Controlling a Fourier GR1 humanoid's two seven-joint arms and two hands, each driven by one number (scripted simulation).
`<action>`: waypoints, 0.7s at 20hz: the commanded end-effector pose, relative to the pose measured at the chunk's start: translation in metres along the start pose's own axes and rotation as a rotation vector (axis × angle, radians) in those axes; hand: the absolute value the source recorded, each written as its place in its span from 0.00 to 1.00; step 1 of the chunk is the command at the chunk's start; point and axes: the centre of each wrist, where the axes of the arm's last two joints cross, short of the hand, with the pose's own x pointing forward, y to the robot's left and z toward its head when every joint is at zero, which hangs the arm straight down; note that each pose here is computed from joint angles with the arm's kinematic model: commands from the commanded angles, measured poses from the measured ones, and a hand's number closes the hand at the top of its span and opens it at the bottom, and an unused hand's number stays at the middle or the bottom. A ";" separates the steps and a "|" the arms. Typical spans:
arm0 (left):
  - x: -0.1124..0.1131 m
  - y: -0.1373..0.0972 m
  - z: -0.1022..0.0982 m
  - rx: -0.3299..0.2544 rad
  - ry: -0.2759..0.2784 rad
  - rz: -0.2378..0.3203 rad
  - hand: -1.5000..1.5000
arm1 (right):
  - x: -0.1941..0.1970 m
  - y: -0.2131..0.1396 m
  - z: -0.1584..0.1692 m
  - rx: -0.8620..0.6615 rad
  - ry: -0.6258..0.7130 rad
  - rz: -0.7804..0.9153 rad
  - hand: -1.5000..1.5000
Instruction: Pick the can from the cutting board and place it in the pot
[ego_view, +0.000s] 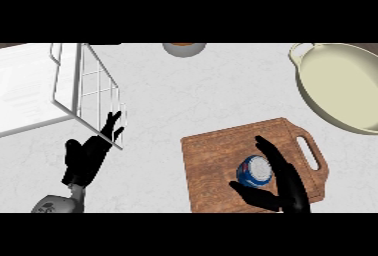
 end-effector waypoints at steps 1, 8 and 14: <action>-0.015 -0.010 -0.007 -0.019 0.051 0.026 0.50 | -0.022 0.003 0.010 0.067 -0.055 0.158 1.00; -0.004 -0.009 -0.007 -0.031 0.063 0.023 0.50 | -0.043 0.024 -0.004 0.042 -0.067 -0.058 1.00; -0.008 -0.005 -0.004 -0.021 0.057 0.022 0.50 | -0.058 -0.041 -0.008 -0.057 -0.200 -0.068 1.00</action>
